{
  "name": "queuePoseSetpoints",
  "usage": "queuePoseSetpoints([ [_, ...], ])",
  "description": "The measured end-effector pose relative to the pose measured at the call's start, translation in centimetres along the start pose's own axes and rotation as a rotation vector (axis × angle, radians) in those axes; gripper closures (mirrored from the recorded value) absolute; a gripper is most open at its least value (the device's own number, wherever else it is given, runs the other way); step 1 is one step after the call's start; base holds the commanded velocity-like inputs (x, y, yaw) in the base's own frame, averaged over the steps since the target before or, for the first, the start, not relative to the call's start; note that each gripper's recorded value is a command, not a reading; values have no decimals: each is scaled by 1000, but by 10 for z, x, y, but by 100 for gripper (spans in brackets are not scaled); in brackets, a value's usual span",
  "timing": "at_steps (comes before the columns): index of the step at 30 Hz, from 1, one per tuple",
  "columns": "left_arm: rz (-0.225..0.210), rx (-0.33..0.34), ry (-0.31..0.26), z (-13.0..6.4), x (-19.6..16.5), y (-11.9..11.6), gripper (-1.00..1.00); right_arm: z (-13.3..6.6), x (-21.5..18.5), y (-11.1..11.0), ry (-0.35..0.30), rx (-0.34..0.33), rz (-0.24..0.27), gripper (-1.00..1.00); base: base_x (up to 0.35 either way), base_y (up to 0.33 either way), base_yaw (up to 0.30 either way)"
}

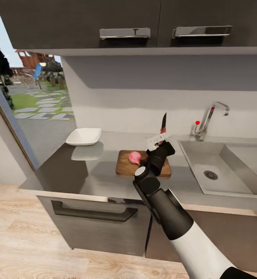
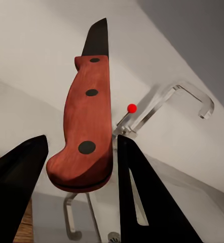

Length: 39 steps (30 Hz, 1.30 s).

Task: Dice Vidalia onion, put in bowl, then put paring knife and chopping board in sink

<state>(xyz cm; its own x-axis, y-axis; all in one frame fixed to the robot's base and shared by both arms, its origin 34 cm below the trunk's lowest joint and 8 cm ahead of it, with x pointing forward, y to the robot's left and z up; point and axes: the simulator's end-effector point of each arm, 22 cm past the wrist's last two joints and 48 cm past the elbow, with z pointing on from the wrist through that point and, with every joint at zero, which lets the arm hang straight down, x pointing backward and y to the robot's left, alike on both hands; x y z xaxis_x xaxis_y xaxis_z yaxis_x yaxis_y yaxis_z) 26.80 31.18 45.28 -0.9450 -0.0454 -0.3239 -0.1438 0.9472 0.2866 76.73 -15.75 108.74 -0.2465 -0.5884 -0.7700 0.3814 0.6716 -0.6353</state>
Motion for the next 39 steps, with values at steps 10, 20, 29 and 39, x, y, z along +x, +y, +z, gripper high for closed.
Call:
queuePoseSetpoints([
  [10,0,0,0,0,0,0,-100,0,1,2,3,-3,-3,100,0,52,4],
  [20,0,0,1,0,0,0,-100,5,18,18,34,-16,-60,100,0,253,0],
  [29,0,0,1,0,0,0,-100,5,23,9,41,61,-102,100,0,20,0],
  [39,0,0,1,0,1,0,-100,-20,20,34,-78,206,-356,100,0,0,0],
])
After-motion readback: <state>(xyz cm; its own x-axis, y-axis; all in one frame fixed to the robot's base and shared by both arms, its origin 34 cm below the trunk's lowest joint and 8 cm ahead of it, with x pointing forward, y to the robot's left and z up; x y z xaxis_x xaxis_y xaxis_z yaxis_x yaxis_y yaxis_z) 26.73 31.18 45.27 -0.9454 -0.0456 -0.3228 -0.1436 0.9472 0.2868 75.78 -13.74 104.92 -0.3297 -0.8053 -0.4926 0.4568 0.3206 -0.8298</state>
